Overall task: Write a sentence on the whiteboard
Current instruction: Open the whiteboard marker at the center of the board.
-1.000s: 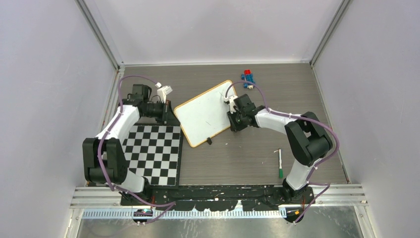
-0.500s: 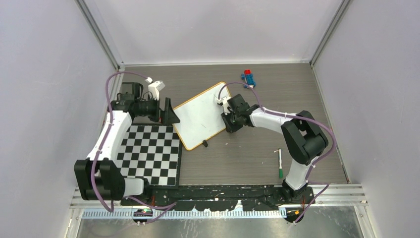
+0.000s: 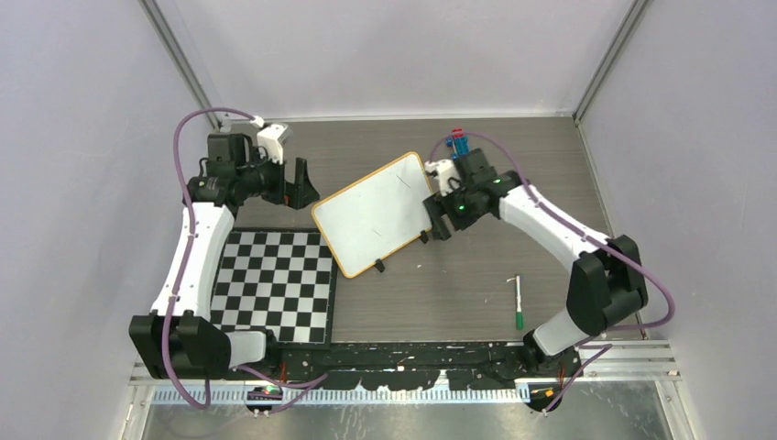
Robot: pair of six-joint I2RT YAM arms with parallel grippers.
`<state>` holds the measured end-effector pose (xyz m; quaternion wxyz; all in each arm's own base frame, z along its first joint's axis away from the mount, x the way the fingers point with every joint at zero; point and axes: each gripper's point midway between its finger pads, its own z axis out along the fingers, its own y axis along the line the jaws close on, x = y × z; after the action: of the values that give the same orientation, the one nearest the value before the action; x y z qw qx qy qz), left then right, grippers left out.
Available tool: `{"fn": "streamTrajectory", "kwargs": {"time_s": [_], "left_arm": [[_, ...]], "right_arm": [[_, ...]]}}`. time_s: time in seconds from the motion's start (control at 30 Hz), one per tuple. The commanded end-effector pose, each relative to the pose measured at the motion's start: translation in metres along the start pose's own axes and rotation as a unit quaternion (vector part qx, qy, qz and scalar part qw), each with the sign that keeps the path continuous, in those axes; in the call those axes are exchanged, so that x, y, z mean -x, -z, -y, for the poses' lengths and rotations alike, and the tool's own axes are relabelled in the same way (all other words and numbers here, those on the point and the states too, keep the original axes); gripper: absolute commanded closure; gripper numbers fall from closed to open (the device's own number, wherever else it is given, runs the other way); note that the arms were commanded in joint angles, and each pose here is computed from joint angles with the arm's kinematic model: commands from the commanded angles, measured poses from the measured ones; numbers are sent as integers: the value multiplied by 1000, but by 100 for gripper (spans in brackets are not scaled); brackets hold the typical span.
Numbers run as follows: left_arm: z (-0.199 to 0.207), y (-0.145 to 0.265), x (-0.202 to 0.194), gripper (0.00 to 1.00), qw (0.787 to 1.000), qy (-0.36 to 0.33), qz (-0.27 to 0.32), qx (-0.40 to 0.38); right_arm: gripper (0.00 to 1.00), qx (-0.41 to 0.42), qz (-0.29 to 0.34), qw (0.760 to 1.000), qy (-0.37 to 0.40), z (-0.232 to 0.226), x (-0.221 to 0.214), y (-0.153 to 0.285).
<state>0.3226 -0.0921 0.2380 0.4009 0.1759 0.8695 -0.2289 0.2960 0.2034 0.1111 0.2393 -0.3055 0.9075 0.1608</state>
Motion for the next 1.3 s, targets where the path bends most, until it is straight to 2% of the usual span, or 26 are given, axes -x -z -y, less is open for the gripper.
{"fn": "streamTrajectory", "kwargs": {"time_s": [0.0,0.13,0.3,0.4,0.63,1.0,1.13,1.27], "left_arm": [[9,16,27,0,999,-32,33,-8],[9,18,32,0,999,-10,49,0],[9,13,25,0,999,4,44,-1],[7,13,27,0,999,5,47,3],[3,15,27,0,999,2,49,16],[2,10,30,0,999,12,50,10],[8,7,34,0,998,37,59,-5],[11,5,36,0,997,42,62,-17]], "right_arm": [[25,-24,-74,996,-39,44,-43,56],[30,-65,-165,983,-44,70,-104,92],[37,-83,-251,963,-44,72,-156,96],[43,-91,-273,955,-64,81,-168,83],[48,-101,-317,938,-96,100,-194,58],[59,-53,-332,929,-153,102,-208,16],[74,-55,-311,935,-161,106,-195,13],[97,-54,-281,944,-166,112,-170,13]]}}
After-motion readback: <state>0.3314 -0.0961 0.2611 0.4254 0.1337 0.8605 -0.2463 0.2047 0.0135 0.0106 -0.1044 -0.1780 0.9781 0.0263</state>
